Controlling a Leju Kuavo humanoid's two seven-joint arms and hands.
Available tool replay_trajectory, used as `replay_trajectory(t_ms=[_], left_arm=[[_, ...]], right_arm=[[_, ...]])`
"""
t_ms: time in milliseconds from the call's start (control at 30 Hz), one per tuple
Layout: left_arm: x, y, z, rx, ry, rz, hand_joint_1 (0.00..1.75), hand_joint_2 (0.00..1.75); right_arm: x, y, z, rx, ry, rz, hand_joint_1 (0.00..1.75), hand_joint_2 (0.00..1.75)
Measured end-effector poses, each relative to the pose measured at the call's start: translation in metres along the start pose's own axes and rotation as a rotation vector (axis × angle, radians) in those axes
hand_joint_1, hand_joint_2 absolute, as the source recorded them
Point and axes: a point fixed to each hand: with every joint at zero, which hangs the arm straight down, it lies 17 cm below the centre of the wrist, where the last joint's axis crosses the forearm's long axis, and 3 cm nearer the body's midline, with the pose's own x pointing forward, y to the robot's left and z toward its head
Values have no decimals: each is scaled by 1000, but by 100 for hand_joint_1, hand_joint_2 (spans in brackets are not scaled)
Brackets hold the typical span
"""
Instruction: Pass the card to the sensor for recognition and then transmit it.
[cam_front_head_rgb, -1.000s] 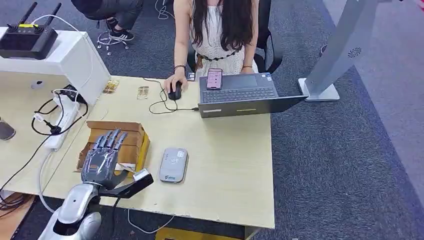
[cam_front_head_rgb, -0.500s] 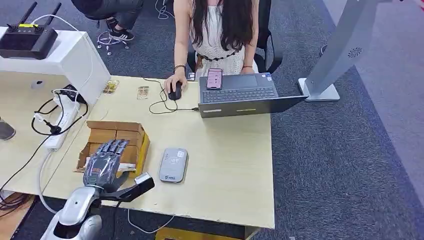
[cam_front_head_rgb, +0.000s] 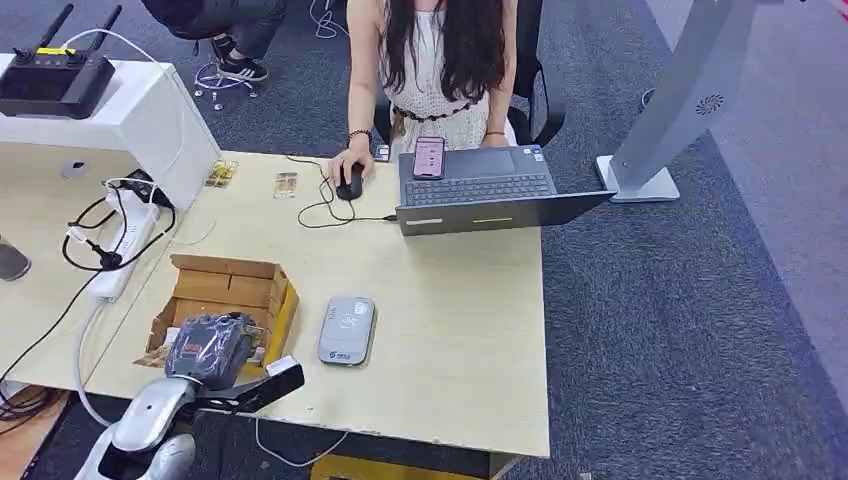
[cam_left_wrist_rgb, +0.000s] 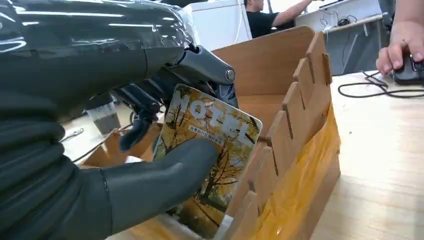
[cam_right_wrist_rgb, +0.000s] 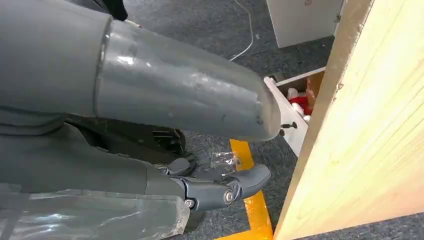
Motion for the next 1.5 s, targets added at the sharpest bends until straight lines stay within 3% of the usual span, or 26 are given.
replay_trajectory(t_ms=[133,667,1067,1300,1333,1500], left_arm=[[-2,5,0,22,5,-12,175,175],[13,124,-23,300,-22,-53,175,175],[22,292,-62,551,10,-125,175,175],[-2,334,-85,561,89,-164,175,175],[-5,334,-87,555,97,-165,0,175],[-16,325,-96,530,117,-151,0,175]], right_arm=[[0,-1,0,-4,-1,-6,0,0],[5,-13,-1,-45,-1,-57,0,0],[9,-10,-9,-45,37,-34,0,0],[4,-11,-9,-56,68,-23,0,0],[3,-12,-9,-58,70,-23,0,0],[-2,-16,-6,-64,78,-25,0,0]])
